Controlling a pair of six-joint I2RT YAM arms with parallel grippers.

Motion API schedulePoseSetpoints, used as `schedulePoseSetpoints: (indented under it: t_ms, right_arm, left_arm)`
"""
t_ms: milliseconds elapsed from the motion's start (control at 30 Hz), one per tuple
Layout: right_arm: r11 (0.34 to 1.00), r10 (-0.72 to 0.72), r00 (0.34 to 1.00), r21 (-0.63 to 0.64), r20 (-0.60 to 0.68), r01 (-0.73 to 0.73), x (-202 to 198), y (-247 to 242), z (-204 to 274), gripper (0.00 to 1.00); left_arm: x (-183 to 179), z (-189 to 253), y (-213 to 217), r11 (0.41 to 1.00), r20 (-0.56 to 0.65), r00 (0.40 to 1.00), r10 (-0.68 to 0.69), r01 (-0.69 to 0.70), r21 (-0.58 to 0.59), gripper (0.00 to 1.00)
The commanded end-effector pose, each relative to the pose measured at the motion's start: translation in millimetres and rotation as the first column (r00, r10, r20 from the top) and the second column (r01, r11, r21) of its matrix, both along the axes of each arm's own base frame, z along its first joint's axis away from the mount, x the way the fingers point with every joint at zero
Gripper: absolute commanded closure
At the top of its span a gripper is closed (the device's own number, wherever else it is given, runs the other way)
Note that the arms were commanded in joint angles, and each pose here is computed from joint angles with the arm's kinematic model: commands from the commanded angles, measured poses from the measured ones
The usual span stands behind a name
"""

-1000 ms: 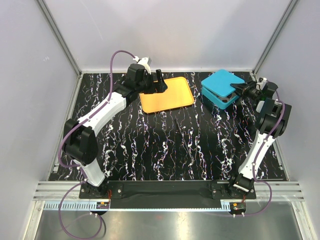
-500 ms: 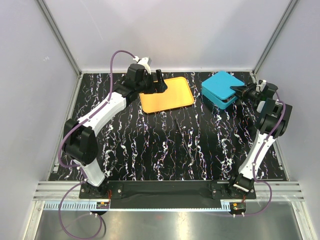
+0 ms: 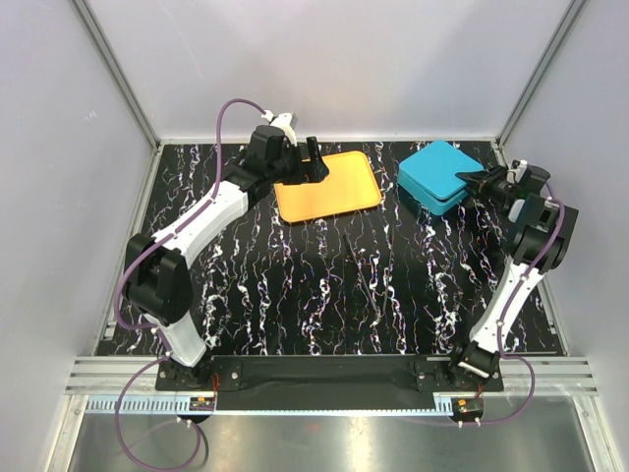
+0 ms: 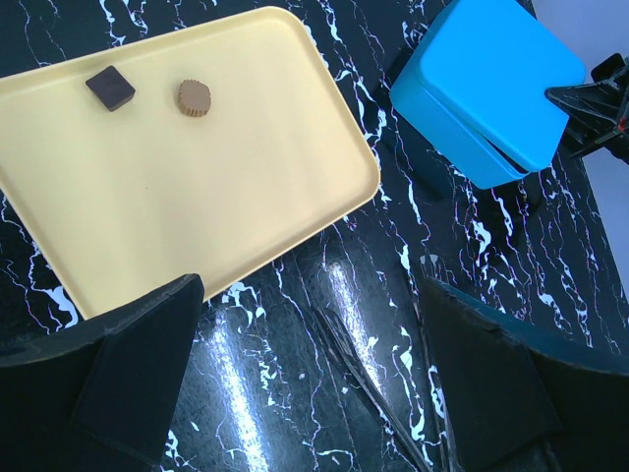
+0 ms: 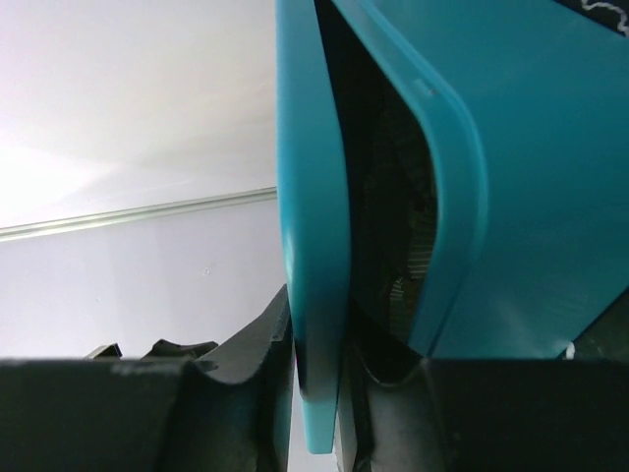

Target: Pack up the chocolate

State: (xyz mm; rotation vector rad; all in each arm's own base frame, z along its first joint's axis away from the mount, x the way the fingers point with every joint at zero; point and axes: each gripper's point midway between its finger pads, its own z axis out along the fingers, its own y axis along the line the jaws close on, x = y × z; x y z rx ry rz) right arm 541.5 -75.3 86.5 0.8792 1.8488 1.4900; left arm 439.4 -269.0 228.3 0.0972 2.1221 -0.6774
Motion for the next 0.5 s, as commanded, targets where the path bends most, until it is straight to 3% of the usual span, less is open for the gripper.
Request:
schedulePoseSetpoints:
  t_ms: [0, 467]
  right_arm:
    - [0.997, -0.027, 0.997, -0.064, 0.077, 0.032, 0.1, -12.6, 36.2, 0.73]
    - [0.995, -0.045, 0.998, -0.086, 0.053, 0.049, -6.2, -19.0, 35.6, 0.7]
  left_arm:
    - [-1.2, 25.1, 1.2, 1.0, 0.07, 0.998, 0.001, 0.0, -0.021, 0.02]
    - [-2.5, 26.0, 0.9, 1.0, 0.071, 0.997, 0.001, 0.001, -0.022, 0.02]
